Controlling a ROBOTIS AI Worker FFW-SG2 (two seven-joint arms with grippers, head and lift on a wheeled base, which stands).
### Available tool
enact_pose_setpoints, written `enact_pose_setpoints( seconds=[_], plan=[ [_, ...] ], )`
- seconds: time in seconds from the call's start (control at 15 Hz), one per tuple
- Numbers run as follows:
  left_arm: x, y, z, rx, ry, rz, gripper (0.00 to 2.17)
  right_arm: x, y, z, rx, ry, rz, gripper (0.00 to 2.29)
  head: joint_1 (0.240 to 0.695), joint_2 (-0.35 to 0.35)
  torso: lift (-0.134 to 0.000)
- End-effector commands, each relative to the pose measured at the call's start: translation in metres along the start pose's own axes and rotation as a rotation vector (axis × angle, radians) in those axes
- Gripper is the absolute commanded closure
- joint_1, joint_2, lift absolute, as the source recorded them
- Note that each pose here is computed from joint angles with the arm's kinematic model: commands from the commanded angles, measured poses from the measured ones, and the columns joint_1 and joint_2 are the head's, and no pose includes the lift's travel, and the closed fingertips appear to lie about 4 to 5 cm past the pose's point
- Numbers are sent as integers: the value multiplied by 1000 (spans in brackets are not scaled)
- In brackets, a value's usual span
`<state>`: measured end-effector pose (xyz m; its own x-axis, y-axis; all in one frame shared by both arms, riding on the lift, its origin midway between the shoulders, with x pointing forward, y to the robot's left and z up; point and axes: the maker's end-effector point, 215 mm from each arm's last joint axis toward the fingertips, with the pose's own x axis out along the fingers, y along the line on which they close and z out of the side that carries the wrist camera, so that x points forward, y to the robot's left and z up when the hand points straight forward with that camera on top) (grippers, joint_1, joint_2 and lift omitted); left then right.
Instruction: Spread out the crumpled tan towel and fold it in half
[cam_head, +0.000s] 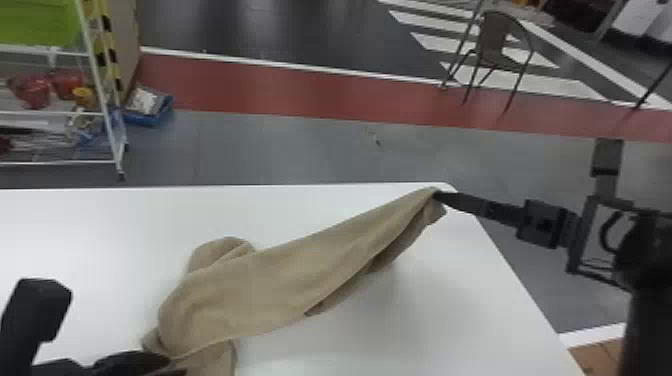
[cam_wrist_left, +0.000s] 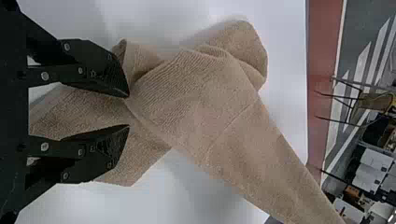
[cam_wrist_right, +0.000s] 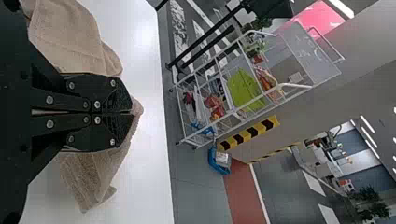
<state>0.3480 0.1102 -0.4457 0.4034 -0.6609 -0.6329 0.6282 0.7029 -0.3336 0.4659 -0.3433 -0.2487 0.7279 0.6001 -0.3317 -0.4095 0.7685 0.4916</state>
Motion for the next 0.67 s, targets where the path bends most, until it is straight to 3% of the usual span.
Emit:
enact_pose_setpoints(
  seconds=[0.0,0.4,0.47,0.6],
  plan=[
    [4,-20,-8,-2,21,-16,259,0,8,7,14,-7,6,2189,695,-312,-121],
    [22,-40,-18,29,62,-8,265,2,17,10,11,-9,16,2182,695,-350,-121],
    [23,-37,-18,30,65,-1,437,1,16,10,11,-10,13,2182,695,-350,-121],
    [24,-33,-13,58,54,4,998,-1,14,11,9,-16,11,2182,695,-350,-121]
  ],
)
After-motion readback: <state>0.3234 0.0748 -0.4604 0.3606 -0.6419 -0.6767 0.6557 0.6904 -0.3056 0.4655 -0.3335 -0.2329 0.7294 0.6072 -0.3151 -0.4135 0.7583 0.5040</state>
